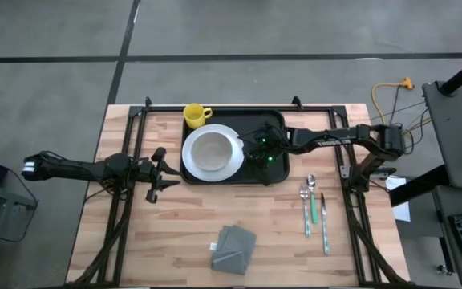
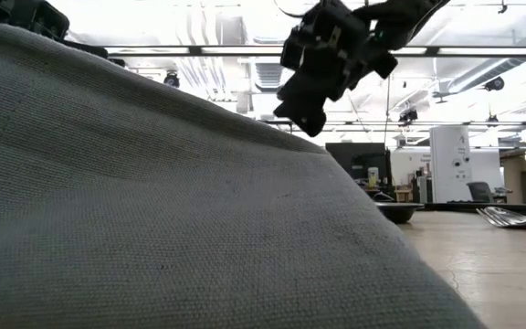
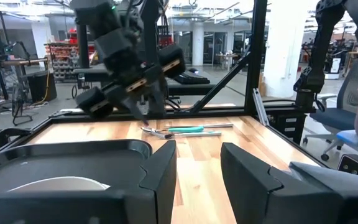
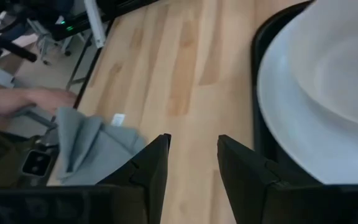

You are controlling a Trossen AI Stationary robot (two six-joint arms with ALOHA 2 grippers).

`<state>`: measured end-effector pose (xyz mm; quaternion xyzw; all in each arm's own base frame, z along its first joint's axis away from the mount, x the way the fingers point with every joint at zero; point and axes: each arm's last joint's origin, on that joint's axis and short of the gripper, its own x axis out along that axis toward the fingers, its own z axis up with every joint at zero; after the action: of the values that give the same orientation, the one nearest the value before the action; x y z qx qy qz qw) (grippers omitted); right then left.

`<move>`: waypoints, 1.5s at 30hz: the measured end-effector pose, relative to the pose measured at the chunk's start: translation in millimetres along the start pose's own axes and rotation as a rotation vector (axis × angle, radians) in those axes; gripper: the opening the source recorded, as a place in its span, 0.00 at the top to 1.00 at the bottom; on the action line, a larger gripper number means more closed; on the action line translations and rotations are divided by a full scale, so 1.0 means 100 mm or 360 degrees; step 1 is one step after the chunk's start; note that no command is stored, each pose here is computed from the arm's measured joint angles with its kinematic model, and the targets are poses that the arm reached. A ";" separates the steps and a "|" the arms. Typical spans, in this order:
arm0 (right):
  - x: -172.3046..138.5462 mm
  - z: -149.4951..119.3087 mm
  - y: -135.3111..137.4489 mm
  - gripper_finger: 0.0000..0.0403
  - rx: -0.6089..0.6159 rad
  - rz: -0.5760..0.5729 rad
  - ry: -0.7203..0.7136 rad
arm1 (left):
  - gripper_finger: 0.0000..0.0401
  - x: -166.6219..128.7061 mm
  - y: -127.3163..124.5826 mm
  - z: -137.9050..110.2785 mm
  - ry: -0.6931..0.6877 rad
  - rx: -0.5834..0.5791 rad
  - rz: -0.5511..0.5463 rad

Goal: Set up tray
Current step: Put the gray napkin on the right side of the white plate

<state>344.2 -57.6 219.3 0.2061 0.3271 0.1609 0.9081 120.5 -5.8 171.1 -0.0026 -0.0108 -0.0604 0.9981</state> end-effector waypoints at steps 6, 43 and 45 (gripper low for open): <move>-0.02 -0.01 0.16 0.70 -0.0018 0.0036 0.0035 | 0.73 0.00 0.00 0.00 0.0000 0.0000 0.0000; 0.29 -0.30 1.16 0.72 -0.0560 0.0414 0.0255 | 0.73 0.00 0.00 0.00 -0.0001 0.0000 0.0001; 0.32 -0.31 1.27 0.72 -0.0684 0.0468 0.0208 | 0.73 0.00 0.00 0.00 -0.0001 0.0000 0.0001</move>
<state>327.6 73.6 241.6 0.0431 0.3099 0.3696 0.8749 120.5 -5.8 171.2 -0.0027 -0.0110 -0.0603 0.9981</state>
